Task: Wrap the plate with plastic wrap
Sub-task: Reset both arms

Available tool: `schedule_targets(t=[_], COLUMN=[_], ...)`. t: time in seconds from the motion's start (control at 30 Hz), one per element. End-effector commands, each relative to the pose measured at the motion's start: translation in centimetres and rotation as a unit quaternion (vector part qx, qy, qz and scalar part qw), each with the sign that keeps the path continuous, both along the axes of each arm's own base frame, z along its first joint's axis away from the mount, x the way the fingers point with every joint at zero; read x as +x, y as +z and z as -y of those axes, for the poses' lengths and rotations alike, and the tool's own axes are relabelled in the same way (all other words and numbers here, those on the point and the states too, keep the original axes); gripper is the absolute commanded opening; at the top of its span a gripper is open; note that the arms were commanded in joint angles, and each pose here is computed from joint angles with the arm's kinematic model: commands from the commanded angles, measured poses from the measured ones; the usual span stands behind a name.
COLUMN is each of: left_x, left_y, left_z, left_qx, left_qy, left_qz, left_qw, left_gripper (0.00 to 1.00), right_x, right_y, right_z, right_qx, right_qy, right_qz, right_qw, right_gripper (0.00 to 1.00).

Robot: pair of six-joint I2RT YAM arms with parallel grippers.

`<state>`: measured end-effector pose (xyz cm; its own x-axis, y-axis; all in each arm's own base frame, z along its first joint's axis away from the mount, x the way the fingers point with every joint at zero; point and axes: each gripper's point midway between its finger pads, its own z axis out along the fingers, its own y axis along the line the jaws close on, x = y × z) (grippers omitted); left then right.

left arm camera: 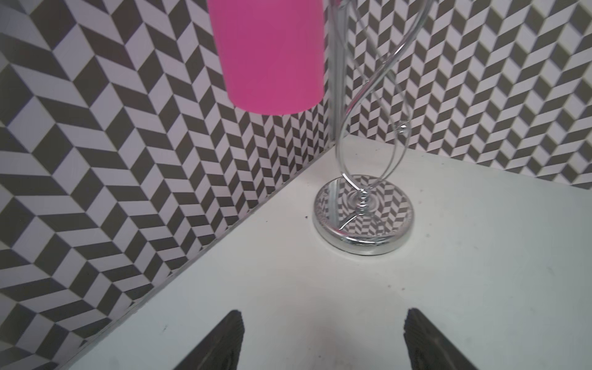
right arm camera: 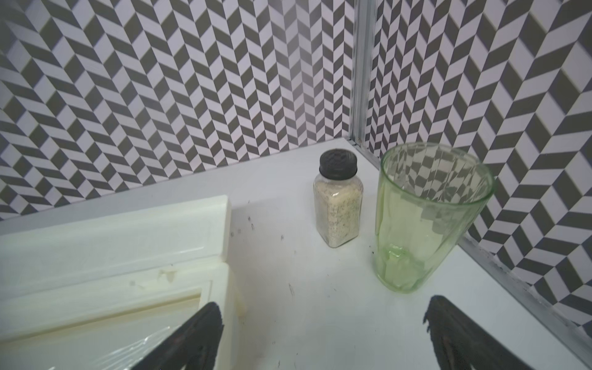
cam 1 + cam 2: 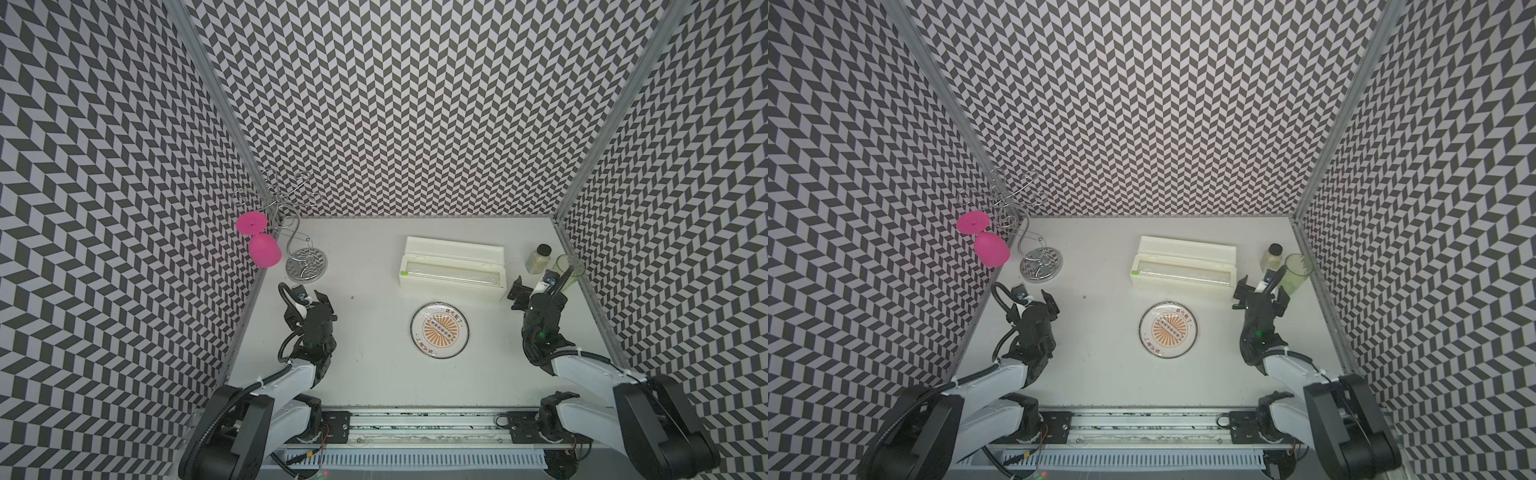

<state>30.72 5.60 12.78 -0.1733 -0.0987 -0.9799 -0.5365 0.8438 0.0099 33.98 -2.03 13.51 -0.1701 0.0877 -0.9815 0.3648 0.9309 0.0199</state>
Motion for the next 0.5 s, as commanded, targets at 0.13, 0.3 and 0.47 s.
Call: schedule_targets(t=[0.13, 0.3, 0.47], left_x=[3.4, 4.4, 6.9], left_y=[4.7, 3.9, 1.8], left_z=[1.1, 2.6, 3.8], left_qx=[0.004, 0.003, -0.001], left_qy=[-0.109, -0.191, -0.235], left_qz=[0.122, 0.138, 0.089], left_qw=[0.987, 0.972, 0.968], left_gripper=[0.97, 1.0, 1.0], right_x=[1.4, 1.3, 3.8], right_y=[3.2, 2.7, 1.7], right_z=[-1.7, -1.1, -0.4], right_qx=[-0.036, -0.024, -0.002], right_qy=[0.077, 0.084, 0.073], right_qz=[0.113, 0.132, 0.087], right_qw=[0.99, 0.987, 0.994], right_gripper=[0.99, 0.99, 0.99])
